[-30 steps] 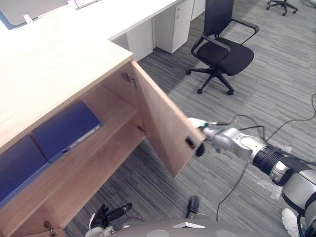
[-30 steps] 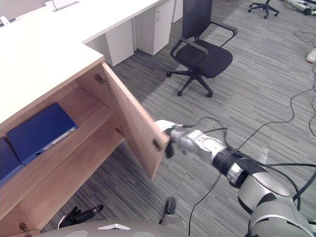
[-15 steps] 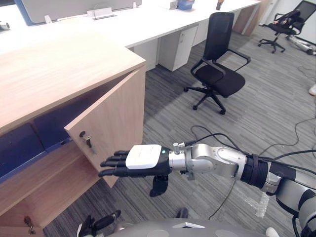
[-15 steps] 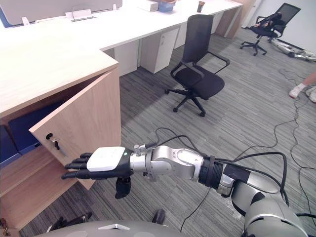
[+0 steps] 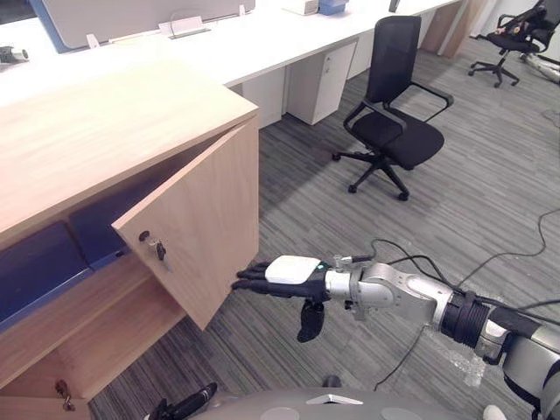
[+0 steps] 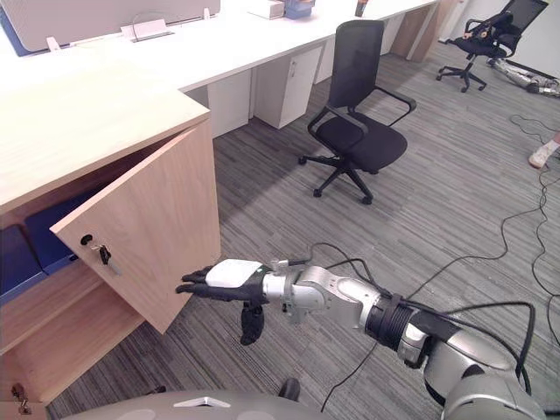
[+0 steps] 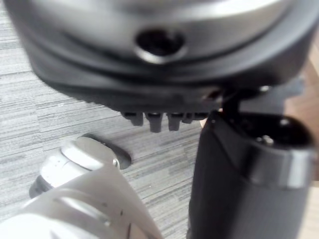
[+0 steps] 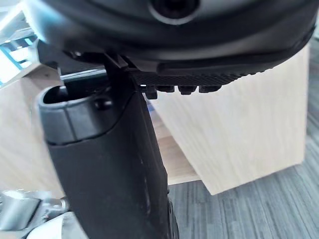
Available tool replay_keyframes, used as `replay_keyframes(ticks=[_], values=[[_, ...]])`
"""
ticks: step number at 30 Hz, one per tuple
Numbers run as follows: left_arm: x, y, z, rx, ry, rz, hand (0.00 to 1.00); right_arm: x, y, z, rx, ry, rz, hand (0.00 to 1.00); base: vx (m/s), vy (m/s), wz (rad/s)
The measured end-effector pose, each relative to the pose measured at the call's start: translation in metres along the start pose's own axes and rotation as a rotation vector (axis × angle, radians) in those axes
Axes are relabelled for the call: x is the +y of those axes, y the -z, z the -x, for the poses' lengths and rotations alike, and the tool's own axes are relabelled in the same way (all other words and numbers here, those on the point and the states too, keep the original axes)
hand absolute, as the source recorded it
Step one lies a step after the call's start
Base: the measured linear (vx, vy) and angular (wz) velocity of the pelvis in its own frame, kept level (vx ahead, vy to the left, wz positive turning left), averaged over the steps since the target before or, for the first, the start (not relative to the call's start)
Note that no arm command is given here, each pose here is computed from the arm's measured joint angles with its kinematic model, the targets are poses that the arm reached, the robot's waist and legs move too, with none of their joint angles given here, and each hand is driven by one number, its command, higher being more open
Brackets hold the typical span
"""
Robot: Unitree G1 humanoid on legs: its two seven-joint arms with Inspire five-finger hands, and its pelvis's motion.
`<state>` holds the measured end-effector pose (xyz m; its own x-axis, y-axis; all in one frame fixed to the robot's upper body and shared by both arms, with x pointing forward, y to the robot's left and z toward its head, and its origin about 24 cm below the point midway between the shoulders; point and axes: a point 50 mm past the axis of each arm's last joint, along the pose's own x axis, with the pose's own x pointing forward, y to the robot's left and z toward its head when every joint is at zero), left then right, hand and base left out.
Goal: Walk over to the cabinet, pick up the folder, carry it to the office cabinet, place the folder inside the office cabinet, then close the office cabinet door
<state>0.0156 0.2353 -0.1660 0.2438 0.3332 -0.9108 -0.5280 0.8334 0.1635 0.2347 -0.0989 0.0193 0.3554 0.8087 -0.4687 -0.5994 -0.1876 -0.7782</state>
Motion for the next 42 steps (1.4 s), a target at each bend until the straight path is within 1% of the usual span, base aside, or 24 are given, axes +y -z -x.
replay_keyframes(ticks=[3, 4, 6, 7, 8, 9, 10, 11, 12, 13, 15, 16, 17, 18, 19, 21, 22, 23, 26, 30, 34, 36, 38, 42], values=[[-0.006, -0.007, -0.002, -0.017, 0.025, -0.012, 1.00, 0.036, 0.036, 0.012, 0.209, -0.002, -0.159, 1.00, 0.01, 0.062, 0.13], [-0.008, -0.008, -0.002, -0.020, 0.031, -0.018, 1.00, 0.044, 0.043, 0.014, 0.252, 0.002, -0.207, 1.00, -0.01, 0.049, 0.12], [-0.014, -0.008, -0.002, -0.020, 0.054, -0.051, 1.00, 0.087, 0.066, 0.014, 0.460, 0.003, -0.413, 1.00, 0.00, 0.045, 0.07], [-0.015, -0.007, -0.002, -0.020, 0.061, -0.061, 1.00, 0.100, 0.072, 0.015, 0.520, 0.002, -0.482, 1.00, 0.01, 0.046, 0.22], [-0.021, -0.009, -0.002, -0.025, 0.077, -0.071, 1.00, 0.128, 0.078, 0.019, 0.652, 0.004, -0.625, 1.00, 0.03, 0.052, 0.42], [-0.028, -0.010, -0.002, -0.028, 0.095, -0.072, 1.00, 0.158, 0.080, 0.029, 0.787, -0.016, -0.753, 1.00, 0.04, 0.057, 0.51], [-0.031, -0.011, -0.002, -0.029, 0.103, -0.069, 1.00, 0.173, 0.079, 0.034, 0.853, -0.011, -0.839, 1.00, 0.08, 0.081, 0.73], [-0.039, -0.009, -0.001, -0.025, 0.120, -0.062, 1.00, 0.203, 0.072, 0.046, 0.998, 0.030, -1.048, 1.00, 0.08, 0.076, 0.86], [-0.040, -0.009, -0.001, -0.024, 0.126, -0.060, 1.00, 0.226, 0.062, 0.057, 1.123, 0.103, -1.247, 1.00, 0.11, 0.107, 0.88], [-0.040, -0.009, -0.001, -0.023, 0.126, -0.059, 1.00, 0.235, 0.057, 0.061, 1.172, 0.142, -1.325, 1.00, 0.08, 0.120, 0.84], [-0.042, -0.008, 0.000, -0.019, 0.133, -0.073, 1.00, 0.259, 0.045, 0.081, 1.322, 0.320, -1.544, 1.00, 0.08, 0.198, 0.95], [-0.042, -0.008, 0.000, -0.019, 0.135, -0.082, 1.00, 0.263, 0.043, 0.086, 1.354, 0.375, -1.599, 1.00, 0.06, 0.256, 1.21], [-0.042, -0.007, 0.000, -0.017, 0.136, -0.086, 1.00, 0.271, 0.038, 0.093, 1.418, 0.489, -1.718, 1.00, 0.03, 0.223, 1.03], [-0.042, -0.007, 0.000, -0.018, 0.138, -0.090, 1.00, 0.274, 0.036, 0.096, 1.437, 0.540, -1.772, 1.00, 0.04, 0.270, 1.11], [-0.039, -0.006, 0.000, -0.019, 0.131, -0.094, 1.00, 0.279, 0.031, 0.097, 1.466, 0.636, -1.868, 1.00, 0.03, 0.188, 0.82], [-0.034, -0.006, 0.001, -0.024, 0.126, -0.121, 1.00, 0.284, 0.023, 0.095, 1.486, 0.767, -1.987, 1.00, 0.08, 0.111, 0.76], [-0.025, -0.003, 0.001, -0.017, 0.110, -0.139, 1.00, 0.285, 0.018, 0.087, 1.471, 0.851, -2.082, 1.00, 0.09, 0.011, 0.76], [-0.023, -0.004, 0.000, -0.017, 0.103, -0.142, 1.00, 0.286, 0.016, 0.084, 1.461, 0.881, -2.122, 1.00, 0.07, -0.077, 0.93], [-0.034, -0.019, -0.002, -0.053, 0.126, -0.138, 1.00, 0.283, 0.014, 0.076, 1.434, 0.930, -2.161, 1.00, 0.02, -0.154, 1.01], [-0.040, -0.026, -0.003, -0.074, 0.127, -0.102, 1.00, 0.284, 0.010, 0.076, 1.425, 0.975, -2.171, 1.00, 0.02, -0.225, 0.70], [-0.038, -0.021, -0.002, -0.063, 0.110, -0.031, 1.00, 0.284, 0.007, 0.073, 1.407, 0.969, -2.177, 1.00, -0.03, -0.178, 0.48], [-0.033, -0.018, -0.002, -0.053, 0.090, 0.035, 1.00, 0.281, 0.007, 0.065, 1.358, 0.969, -2.200, 1.00, -0.05, -0.095, 0.27], [-0.032, -0.018, -0.002, -0.051, 0.084, 0.048, 1.00, 0.279, 0.007, 0.061, 1.336, 0.981, -2.219, 1.00, -0.07, -0.059, 0.35], [-0.030, -0.015, -0.002, -0.043, 0.075, 0.101, 1.00, 0.284, 0.002, 0.064, 1.365, 1.031, -2.269, 1.00, -0.11, -0.003, 0.45]])
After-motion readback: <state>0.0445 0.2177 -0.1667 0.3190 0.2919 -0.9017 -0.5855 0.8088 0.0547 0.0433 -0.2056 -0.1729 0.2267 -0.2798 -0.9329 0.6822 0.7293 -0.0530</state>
